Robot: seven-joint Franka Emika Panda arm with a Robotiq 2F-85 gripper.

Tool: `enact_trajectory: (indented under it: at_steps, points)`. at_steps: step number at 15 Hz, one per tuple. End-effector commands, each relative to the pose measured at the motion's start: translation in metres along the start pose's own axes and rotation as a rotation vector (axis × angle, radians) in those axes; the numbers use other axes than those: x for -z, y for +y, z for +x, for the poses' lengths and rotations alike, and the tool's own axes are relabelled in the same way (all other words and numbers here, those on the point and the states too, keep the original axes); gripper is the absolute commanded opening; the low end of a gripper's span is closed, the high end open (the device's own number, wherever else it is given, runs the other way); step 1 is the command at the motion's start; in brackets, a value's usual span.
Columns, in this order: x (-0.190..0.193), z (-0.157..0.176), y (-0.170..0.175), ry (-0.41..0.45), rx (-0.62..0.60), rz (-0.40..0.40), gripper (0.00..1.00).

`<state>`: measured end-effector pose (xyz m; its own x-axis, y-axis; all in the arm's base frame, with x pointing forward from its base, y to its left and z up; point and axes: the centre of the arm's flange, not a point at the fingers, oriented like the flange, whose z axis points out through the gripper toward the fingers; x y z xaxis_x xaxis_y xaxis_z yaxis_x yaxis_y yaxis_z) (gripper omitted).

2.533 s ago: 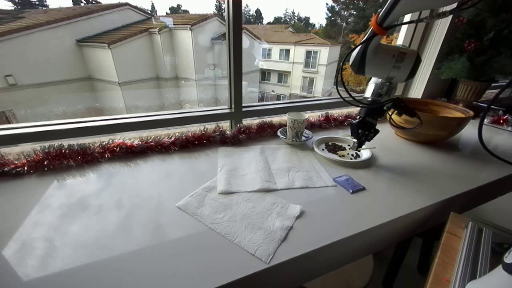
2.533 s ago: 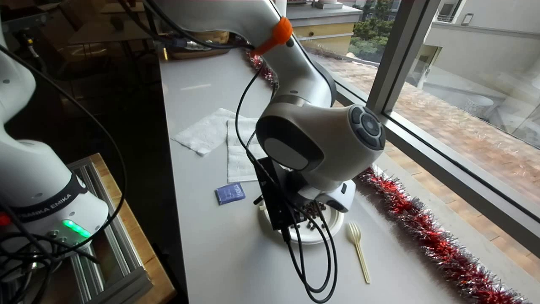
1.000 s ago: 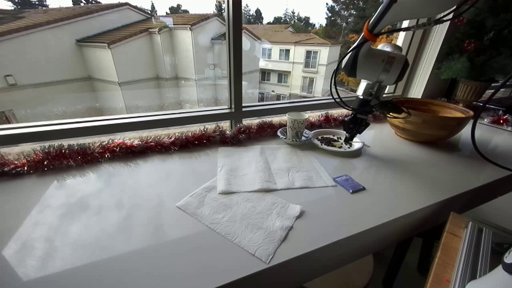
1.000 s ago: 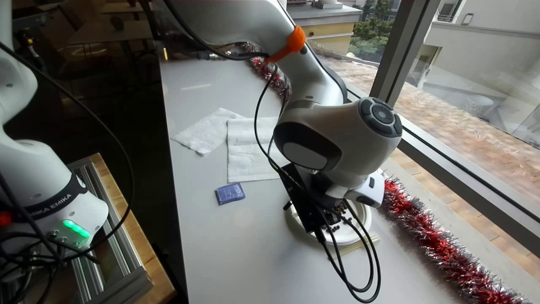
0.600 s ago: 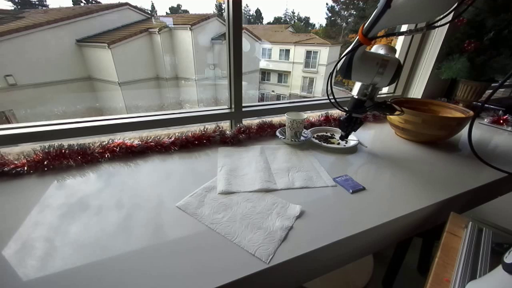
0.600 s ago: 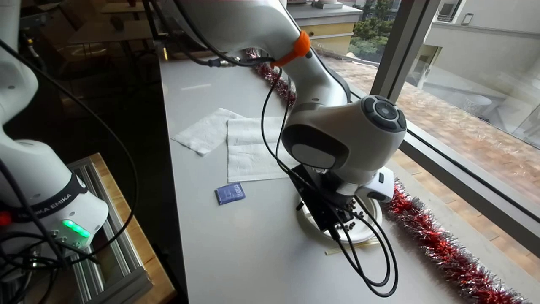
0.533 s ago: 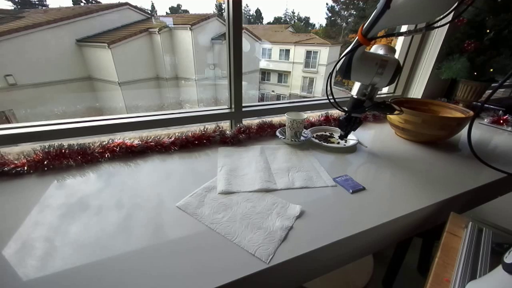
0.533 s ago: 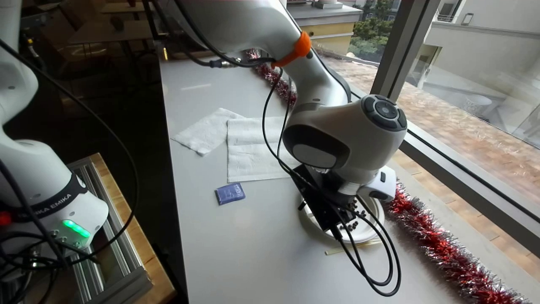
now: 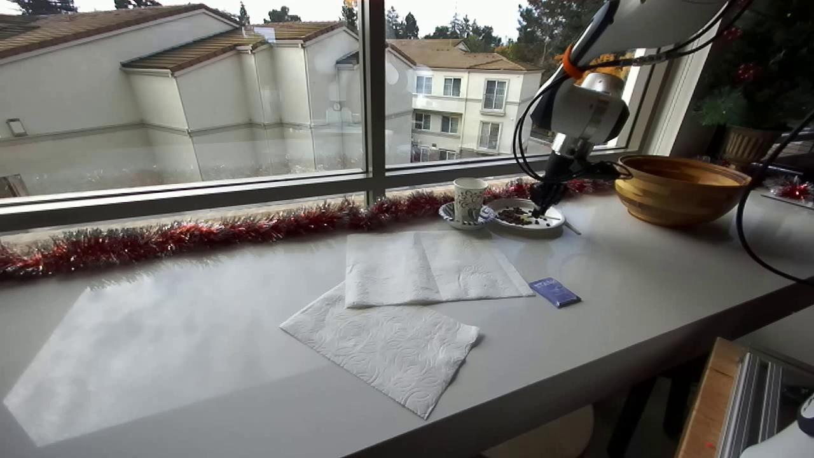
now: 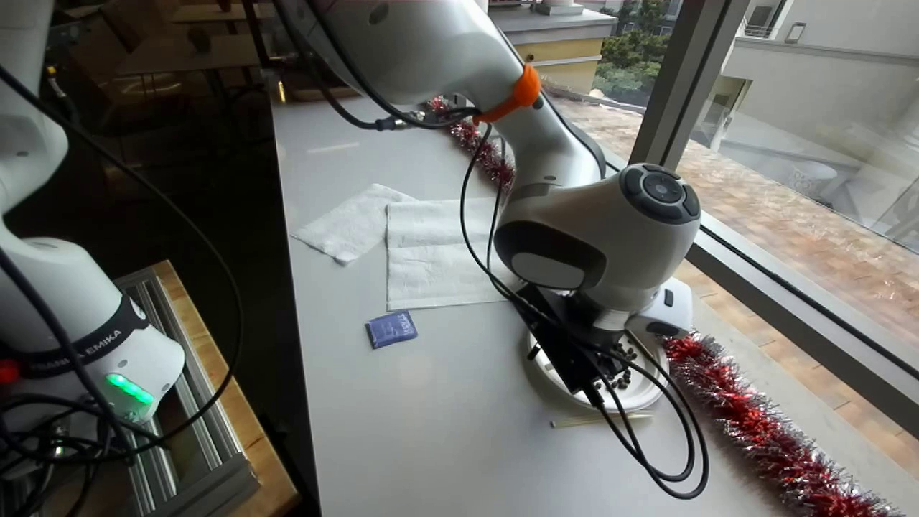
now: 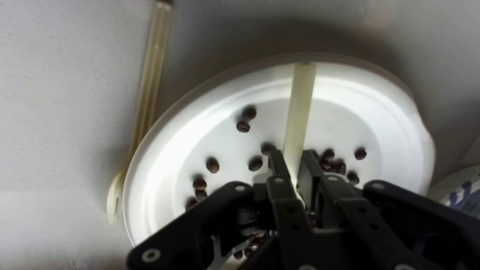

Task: Using the spoon, scoop a little of the plate's objects into the cup

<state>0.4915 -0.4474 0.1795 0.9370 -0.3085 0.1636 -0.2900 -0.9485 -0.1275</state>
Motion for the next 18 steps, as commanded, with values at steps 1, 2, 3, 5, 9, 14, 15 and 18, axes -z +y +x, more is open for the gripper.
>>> enact_trajectory:
  at_steps: [1, 2, 3, 5, 9, 14, 15, 18]
  points:
    - [-0.012, 0.014, 0.009, 0.021, 0.026, -0.02, 0.03]
    - [-0.013, 0.016, 0.009, 0.023, 0.029, -0.022, 0.03]
    - [-0.013, 0.019, 0.01, 0.025, 0.034, -0.024, 0.03]
    - [-0.014, 0.024, 0.011, 0.032, 0.045, -0.031, 0.03]
    - [-0.014, 0.031, 0.01, 0.06, 0.068, -0.057, 0.03]
    - [-0.016, 0.031, -0.001, 0.104, 0.087, -0.088, 0.03]
    - [-0.015, 0.027, -0.006, 0.116, 0.084, -0.094, 0.03]
    - [-0.013, 0.016, -0.018, 0.13, 0.078, -0.099, 0.03]
